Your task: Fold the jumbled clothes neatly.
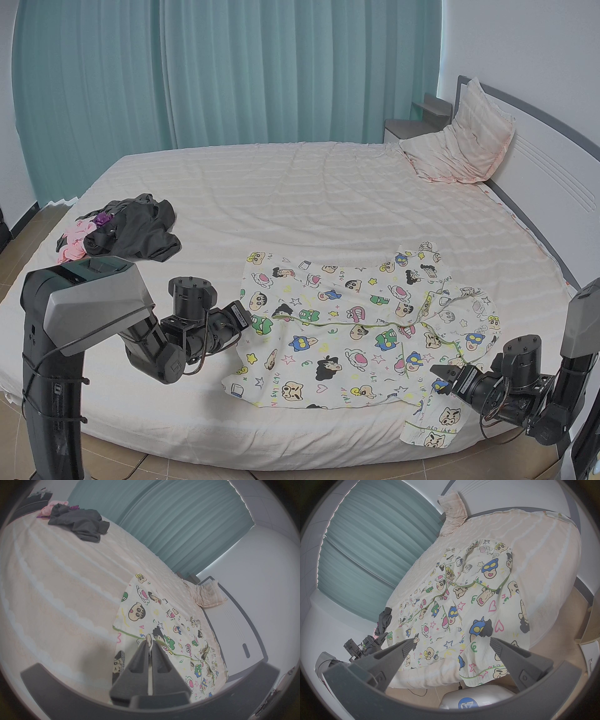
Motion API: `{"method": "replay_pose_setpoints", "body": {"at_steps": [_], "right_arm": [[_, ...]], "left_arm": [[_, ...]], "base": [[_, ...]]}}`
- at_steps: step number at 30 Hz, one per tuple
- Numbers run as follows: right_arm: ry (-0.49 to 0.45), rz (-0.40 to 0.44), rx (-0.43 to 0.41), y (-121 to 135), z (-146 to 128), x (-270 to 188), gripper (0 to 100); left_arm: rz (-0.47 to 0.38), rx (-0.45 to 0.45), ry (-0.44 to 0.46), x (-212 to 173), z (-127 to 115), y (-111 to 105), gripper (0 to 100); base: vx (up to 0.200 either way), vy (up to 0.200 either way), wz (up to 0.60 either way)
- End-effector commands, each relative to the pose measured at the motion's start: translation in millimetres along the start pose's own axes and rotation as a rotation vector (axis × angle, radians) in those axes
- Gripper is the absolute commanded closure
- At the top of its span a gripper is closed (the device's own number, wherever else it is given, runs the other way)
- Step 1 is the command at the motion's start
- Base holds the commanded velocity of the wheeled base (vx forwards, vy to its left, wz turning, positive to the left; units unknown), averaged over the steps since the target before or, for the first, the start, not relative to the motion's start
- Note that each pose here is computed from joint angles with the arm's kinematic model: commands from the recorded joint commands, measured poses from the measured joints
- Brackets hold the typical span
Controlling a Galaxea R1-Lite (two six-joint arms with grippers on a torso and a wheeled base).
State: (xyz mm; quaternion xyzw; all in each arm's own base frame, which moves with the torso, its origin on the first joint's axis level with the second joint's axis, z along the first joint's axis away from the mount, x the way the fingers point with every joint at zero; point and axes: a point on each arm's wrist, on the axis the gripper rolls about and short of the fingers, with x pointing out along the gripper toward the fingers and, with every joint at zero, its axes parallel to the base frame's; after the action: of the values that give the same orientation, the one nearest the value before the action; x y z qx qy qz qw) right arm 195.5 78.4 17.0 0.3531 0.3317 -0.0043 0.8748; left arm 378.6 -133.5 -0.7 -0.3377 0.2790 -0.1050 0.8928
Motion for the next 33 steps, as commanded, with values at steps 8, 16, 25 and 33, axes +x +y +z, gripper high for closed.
{"method": "replay_pose_setpoints", "body": {"at_steps": [8,16,25,33], "right_arm": [[0.011,-0.013,-0.002,-2.9,-2.0,-2.9,0],[0.011,-0.014,-0.002,-3.1,-2.2,-2.7,0],[0.011,-0.014,-0.002,-3.1,-2.2,-2.7,0],[0.01,-0.017,-0.001,-3.5,-2.1,-2.5,0]], "left_arm": [[0.041,0.097,-0.046,7.8,24.9,3.9,100],[0.085,0.125,-0.092,8.6,36.5,11.2,100],[0.1,0.129,-0.072,22.5,33.8,14.0,100],[0.132,0.115,-0.048,23.8,36.5,18.2,0]], "base": [[0.0,0.0,0.0],[0.0,0.0,0.0],[0.0,0.0,0.0],[0.0,0.0,0.0]]}}
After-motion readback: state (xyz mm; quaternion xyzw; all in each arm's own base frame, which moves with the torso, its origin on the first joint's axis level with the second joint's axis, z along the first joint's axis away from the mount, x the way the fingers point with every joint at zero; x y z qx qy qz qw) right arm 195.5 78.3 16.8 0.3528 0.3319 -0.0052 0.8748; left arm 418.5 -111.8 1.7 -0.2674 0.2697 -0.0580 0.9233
